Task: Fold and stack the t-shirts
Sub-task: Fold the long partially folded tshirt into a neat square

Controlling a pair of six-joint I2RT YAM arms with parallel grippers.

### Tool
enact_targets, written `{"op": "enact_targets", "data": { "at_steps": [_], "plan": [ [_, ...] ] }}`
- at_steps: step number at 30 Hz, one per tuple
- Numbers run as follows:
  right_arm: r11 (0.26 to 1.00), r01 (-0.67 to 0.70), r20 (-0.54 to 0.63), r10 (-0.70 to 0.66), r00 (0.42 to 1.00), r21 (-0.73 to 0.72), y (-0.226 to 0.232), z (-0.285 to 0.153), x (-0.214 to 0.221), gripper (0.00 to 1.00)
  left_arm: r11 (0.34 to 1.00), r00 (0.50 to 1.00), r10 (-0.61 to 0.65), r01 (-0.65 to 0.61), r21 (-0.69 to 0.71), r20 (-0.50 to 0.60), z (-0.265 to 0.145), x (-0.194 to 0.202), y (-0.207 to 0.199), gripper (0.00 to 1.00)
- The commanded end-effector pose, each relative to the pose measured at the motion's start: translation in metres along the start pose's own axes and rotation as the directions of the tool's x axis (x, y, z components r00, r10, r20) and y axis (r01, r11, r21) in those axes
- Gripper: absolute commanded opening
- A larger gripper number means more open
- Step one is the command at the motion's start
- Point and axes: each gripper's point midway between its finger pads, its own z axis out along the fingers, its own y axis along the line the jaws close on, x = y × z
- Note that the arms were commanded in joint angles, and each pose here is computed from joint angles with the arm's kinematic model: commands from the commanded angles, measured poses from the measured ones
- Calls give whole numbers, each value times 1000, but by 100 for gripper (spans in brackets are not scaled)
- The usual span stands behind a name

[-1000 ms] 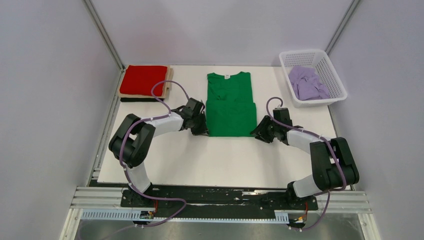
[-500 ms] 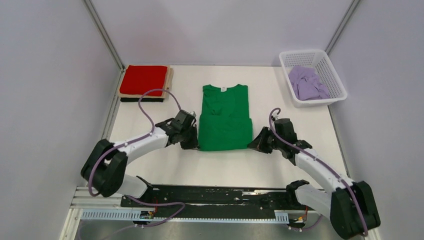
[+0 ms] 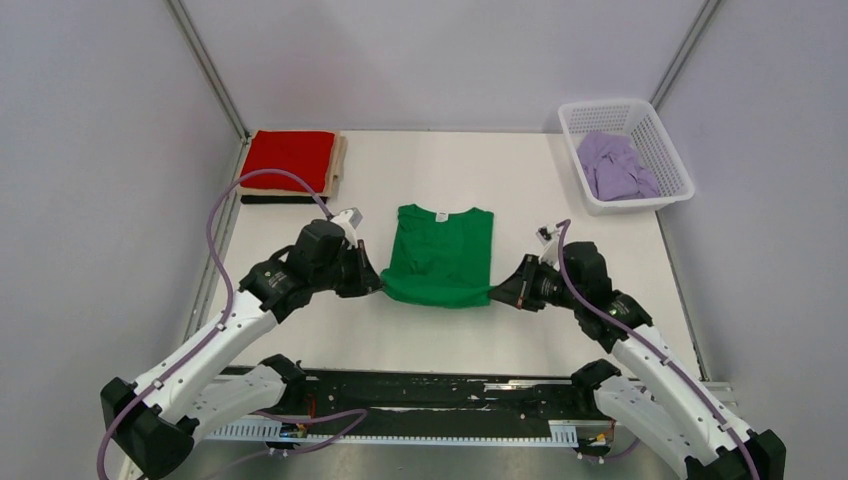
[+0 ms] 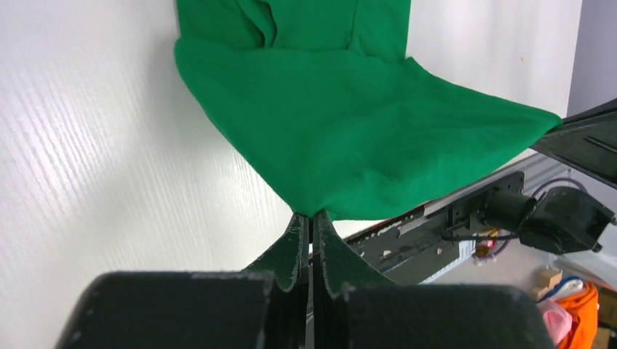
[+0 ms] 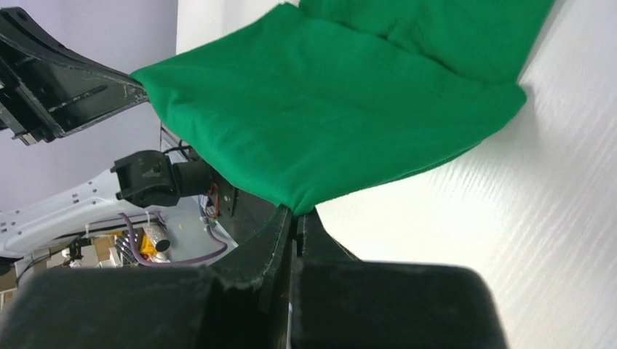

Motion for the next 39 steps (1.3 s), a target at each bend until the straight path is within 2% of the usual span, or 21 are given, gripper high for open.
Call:
{"op": "enact_targets", "data": {
  "at_steps": [1,7,12,19,24,32,39],
  "plan": [
    [998,33,69,-29,997,-53,25,-2,-38,0,997,993,-8,16,-73,114,-3,-37,1,0],
    [994,9,69,-2,998,-112,28,11,-70,0,995,970,-49,68,-75,238,0,-89,3,0],
    [995,32,137,-19,990,-90,17,16,-111,0,990,964,-59,89,-106,259,18,-121,17,0],
    [996,1,138,12,990,-94,-4,33,-149,0,988,954,-62,100,-117,292,41,-169,24,0],
    [994,-55,84,63,994,-95,-28,51,-165,0,980,958,-66,115,-163,278,65,-188,43,0],
    [989,-146,108,147,983,-26,-77,74,-195,0,973,973,-86,128,-194,213,119,-212,69,0],
    [974,-222,116,215,970,50,-125,102,-211,0,961,984,-106,140,-239,146,171,-218,93,0]
  ]
}}
